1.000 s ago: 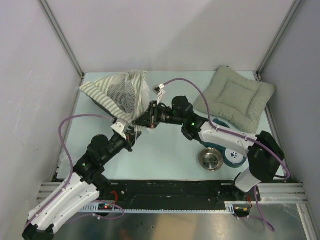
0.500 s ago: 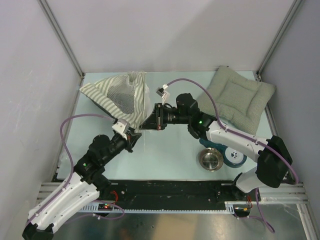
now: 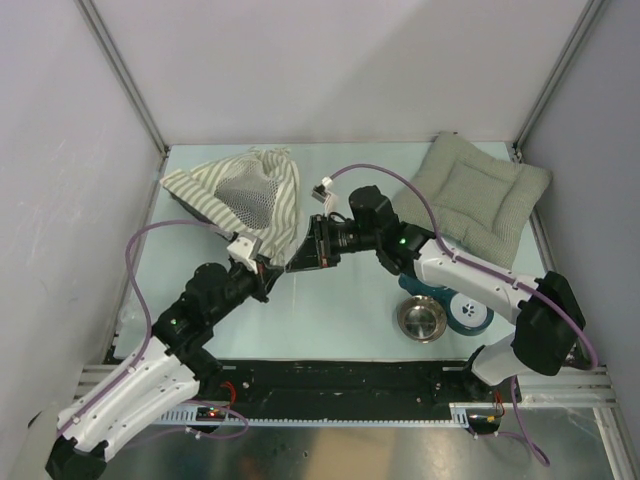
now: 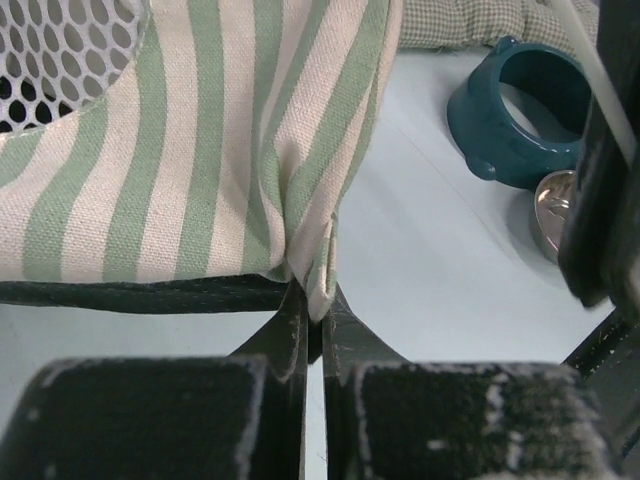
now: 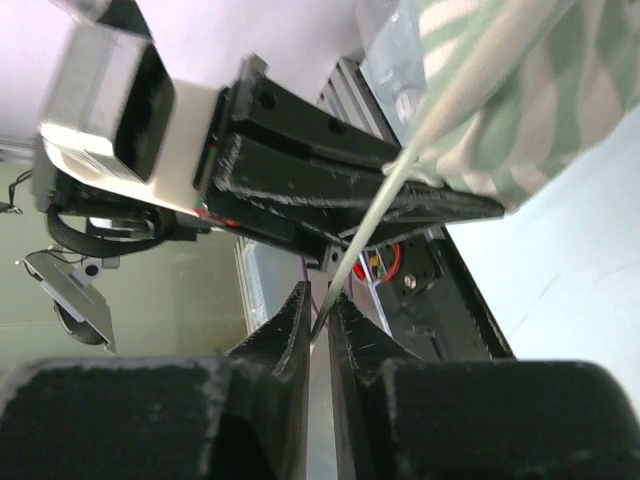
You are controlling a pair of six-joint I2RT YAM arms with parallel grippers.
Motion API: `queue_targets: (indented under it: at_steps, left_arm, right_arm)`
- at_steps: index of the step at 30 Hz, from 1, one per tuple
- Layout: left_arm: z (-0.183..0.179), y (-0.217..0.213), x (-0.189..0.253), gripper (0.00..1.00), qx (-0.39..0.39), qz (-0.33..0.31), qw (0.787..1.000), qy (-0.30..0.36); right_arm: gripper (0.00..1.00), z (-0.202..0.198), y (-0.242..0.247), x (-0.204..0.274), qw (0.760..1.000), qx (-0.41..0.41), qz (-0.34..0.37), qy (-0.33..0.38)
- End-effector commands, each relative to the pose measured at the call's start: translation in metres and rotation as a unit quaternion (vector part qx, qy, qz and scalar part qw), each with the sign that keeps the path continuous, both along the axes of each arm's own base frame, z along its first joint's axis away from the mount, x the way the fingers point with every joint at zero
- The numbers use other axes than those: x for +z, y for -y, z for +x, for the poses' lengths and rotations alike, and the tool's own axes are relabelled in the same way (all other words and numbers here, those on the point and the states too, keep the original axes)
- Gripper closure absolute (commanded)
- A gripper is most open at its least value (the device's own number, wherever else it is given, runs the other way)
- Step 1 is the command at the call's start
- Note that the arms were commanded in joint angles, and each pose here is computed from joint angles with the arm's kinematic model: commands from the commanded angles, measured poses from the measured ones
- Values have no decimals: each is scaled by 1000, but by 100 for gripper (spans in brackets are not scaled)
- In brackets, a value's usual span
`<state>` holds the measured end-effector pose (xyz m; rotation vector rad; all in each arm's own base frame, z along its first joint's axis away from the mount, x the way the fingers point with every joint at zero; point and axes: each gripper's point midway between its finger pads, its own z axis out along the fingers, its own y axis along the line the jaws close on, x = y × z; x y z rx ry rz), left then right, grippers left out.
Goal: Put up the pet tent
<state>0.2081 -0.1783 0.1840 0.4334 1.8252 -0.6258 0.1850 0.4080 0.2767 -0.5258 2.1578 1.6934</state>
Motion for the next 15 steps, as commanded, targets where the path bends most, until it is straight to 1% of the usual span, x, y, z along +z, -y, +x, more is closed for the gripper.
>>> queue_targets:
  at_steps: [1,4,9,12,15]
  left_arm:
    - [-18,23,17,100,-48,-38,997,-47]
    - [-14,27,24,100,-50,-39,997,-46]
    - [-12,33,28,100,-59,-38,997,-44]
    - [-11,34,28,100,-60,-38,997,-44]
    - [-11,34,27,100,-62,-36,997,-41]
  right_arm:
    - [85,27,13,11,998,-53,-18,29]
    - [76,22,18,7,998,-51,-31,16]
    - [63,10,24,0,997,-49,-55,-26]
    - [58,1,25,-6,996,-39,-66,-43]
    - [51,-10,26,-10,995,-26,-77,-59]
